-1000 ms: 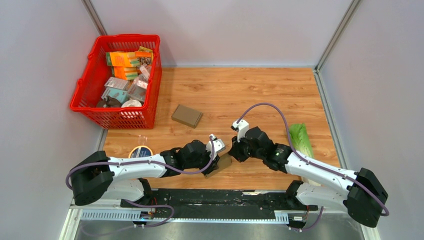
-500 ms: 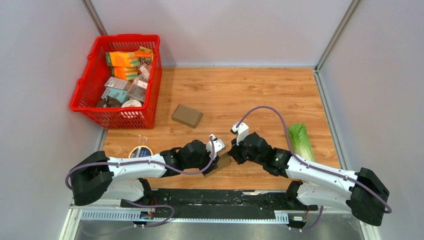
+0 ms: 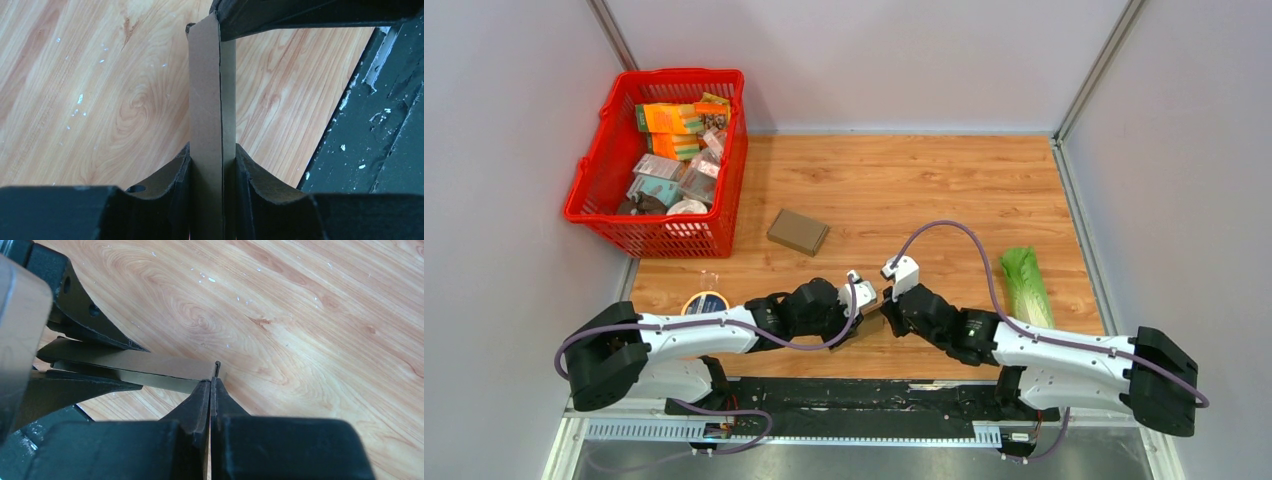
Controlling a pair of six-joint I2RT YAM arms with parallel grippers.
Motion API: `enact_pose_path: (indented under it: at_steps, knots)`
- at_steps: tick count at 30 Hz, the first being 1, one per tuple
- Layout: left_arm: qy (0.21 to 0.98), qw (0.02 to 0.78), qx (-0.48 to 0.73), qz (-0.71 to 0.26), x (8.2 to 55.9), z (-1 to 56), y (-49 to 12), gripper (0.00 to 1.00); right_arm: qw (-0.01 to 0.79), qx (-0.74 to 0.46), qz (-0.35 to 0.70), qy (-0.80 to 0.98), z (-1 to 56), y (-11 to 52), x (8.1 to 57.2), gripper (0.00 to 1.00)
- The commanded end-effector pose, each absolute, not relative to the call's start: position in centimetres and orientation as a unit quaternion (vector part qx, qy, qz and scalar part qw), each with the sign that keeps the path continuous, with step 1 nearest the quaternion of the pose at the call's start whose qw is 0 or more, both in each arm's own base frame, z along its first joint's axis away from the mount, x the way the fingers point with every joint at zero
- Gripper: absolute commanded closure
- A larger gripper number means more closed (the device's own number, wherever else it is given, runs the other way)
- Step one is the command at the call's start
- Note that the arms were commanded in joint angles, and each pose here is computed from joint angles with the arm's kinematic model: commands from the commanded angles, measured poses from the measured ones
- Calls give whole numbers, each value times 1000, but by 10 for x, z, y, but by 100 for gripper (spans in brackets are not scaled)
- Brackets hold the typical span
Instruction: Fold the paper box
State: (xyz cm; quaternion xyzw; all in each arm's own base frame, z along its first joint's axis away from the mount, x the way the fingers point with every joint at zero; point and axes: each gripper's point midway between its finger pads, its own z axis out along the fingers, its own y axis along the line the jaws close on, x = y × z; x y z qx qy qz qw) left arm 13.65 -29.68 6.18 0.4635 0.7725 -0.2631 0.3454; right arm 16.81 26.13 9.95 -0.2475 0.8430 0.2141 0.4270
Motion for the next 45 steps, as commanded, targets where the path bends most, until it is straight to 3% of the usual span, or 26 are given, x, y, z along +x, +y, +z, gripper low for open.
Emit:
enact_pose_path:
  at_steps: [1, 10, 18, 22, 29, 35, 45]
  knots:
    - [756, 325, 502, -268, 127, 62, -299, 76, 409, -249, 143, 866, 72, 239, 161, 100]
    - [756, 308, 513, -266, 121, 50, -294, 78, 446, -251, 204, 834, 75, 257, 162, 100]
    - [759, 317, 504, -266, 122, 52, -291, 78, 414, -178, 248, 858, 115, 239, 144, 50]
    - [758, 319, 503, -267, 123, 54, -292, 78, 391, -126, 281, 867, 134, 231, 140, 41]
    - [759, 316, 501, -271, 123, 54, -295, 78, 258, -27, 387, 885, 162, 249, 143, 42]
    - [759, 315, 500, -273, 122, 54, -296, 78, 226, -34, 407, 884, 151, 260, 163, 56]
    - [759, 314, 500, -276, 122, 55, -298, 78, 210, -56, 406, 888, 142, 270, 167, 65]
